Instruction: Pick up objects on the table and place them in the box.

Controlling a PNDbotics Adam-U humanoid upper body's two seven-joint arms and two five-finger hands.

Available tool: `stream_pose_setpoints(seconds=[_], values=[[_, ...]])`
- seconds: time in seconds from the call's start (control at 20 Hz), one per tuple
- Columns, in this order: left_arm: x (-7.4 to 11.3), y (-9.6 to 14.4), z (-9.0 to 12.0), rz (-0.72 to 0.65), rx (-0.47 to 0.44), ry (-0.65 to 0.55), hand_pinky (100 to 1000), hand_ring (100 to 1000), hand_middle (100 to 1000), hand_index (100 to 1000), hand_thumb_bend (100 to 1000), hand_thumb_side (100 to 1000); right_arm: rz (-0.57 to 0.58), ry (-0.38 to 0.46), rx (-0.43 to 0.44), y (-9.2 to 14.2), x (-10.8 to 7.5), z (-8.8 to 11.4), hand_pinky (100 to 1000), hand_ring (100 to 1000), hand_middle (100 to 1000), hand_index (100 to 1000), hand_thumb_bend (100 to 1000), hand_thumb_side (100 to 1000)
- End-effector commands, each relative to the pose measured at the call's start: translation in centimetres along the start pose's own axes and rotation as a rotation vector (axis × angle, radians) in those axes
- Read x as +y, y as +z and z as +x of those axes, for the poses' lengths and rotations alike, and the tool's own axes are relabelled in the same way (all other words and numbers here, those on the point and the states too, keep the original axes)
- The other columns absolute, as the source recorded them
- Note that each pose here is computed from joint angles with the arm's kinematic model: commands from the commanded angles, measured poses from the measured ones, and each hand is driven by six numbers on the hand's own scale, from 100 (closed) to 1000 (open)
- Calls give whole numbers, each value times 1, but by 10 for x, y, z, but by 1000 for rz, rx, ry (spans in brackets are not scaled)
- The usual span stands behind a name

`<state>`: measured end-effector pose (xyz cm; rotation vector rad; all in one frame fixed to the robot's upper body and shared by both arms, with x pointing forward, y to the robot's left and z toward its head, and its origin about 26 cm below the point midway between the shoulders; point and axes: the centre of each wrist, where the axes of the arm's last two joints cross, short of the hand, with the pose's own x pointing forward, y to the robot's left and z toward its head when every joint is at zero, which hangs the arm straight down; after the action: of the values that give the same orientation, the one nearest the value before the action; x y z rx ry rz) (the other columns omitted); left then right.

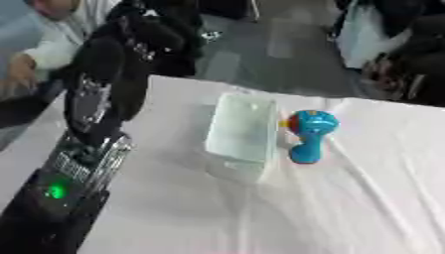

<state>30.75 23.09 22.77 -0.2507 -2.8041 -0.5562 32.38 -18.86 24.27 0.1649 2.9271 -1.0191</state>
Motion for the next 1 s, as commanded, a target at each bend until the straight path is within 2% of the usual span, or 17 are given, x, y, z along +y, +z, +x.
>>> stream_pose_setpoints(seconds=[0.05,0.5,0.6,0.65,0.75,0.9,1.0], values=[[4,-7,5,0,-23,-25,543,591,790,661,281,900,-3,23,-11,-4,-5,2,588,533,805,756,260,1000],[3,-7,4,-2,-18,-29,538,589,792,661,278,900,14,30,0,-4,-3,1,588,529,803,757,269,1000],[3,-7,4,-4,-17,-27,538,588,792,661,277,900,19,27,2,-4,-2,1,581,524,803,755,301,1000],[3,-6,4,-4,-16,-26,535,586,793,661,275,902,20,20,6,-3,-1,0,566,512,800,749,349,1000],[2,-5,4,-9,-9,-22,533,585,795,661,274,903,26,-12,34,0,5,-4,553,499,798,740,388,1000],[2,-4,4,-11,-3,-16,533,584,793,660,273,902,54,-68,118,8,16,-17,529,472,806,736,503,1000],[2,-4,4,-14,-3,-11,532,584,793,660,272,903,119,-108,178,14,26,-28,550,475,838,766,751,1000]])
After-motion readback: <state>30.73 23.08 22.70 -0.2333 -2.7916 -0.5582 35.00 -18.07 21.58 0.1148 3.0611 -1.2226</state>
